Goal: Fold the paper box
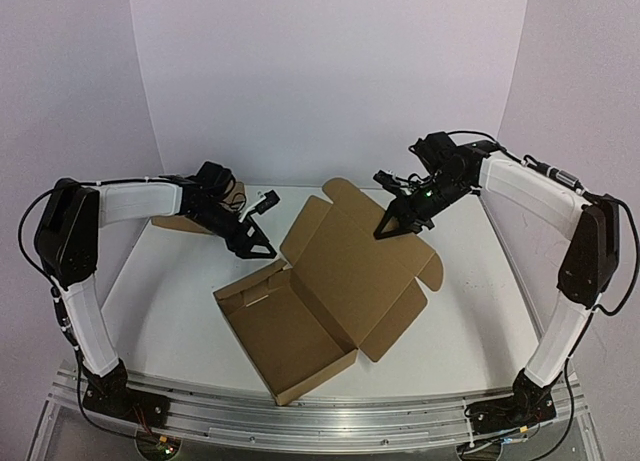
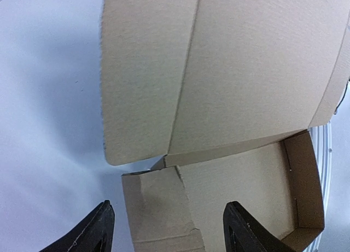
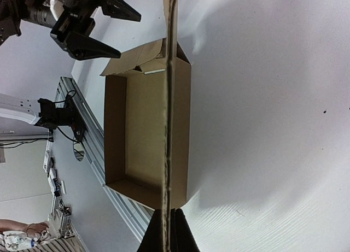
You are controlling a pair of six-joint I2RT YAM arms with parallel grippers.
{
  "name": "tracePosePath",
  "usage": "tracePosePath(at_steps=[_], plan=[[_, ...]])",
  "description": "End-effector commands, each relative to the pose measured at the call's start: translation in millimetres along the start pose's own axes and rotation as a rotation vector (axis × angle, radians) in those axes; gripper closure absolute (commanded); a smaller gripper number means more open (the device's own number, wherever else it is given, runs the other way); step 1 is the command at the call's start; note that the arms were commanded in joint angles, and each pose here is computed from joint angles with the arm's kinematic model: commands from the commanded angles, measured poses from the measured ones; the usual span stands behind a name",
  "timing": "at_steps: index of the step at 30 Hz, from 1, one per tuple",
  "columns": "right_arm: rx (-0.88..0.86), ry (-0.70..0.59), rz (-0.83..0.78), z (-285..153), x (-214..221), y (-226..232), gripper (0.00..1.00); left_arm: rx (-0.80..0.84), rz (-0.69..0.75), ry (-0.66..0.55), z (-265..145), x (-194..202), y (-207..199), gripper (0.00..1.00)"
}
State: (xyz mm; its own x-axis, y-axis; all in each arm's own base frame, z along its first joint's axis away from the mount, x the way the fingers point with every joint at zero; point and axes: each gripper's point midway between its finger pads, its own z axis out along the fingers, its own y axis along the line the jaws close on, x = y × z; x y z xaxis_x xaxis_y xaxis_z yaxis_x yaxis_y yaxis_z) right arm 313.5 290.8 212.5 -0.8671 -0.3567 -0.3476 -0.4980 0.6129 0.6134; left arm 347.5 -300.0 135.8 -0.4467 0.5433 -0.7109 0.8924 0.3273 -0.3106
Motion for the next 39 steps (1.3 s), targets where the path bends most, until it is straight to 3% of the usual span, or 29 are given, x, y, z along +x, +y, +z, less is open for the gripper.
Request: tracePosePath(at_steps=[1, 4, 6, 12, 18, 25, 34, 39], plan=[[-0.018, -0.011, -0.021, -8, 4, 15, 1.00, -0.128, 0.004, 0.068, 6, 14, 40, 0.27], [-0.015, -0.018, -0.022, -8, 3, 14, 1.00, -0.117, -0.067, 0.233, 22, 58, 50, 0.24], [-0.017, -0.021, -0.023, -7, 2, 14, 1.00, -0.078, -0.103, 0.267, 26, 71, 44, 0.23], [0.001, -0.031, -0.030, -2, -5, 22, 1.00, 0.099, -0.087, 0.172, 22, 55, 2, 0.33], [-0.005, -0.049, -0.044, 7, -9, 47, 1.00, 0.138, -0.087, 0.210, 26, 65, -13, 0.40], [-0.084, -0.080, 0.009, 13, -12, 66, 1.00, 0.003, 0.005, 0.261, 36, 75, -6, 0.50], [-0.125, -0.106, 0.094, 17, -16, 68, 1.00, -0.200, 0.300, 0.251, 47, 66, -19, 0.62], [-0.121, -0.121, 0.109, 19, -17, 66, 1.00, -0.294, 0.410, 0.236, 50, 62, -23, 0.76]])
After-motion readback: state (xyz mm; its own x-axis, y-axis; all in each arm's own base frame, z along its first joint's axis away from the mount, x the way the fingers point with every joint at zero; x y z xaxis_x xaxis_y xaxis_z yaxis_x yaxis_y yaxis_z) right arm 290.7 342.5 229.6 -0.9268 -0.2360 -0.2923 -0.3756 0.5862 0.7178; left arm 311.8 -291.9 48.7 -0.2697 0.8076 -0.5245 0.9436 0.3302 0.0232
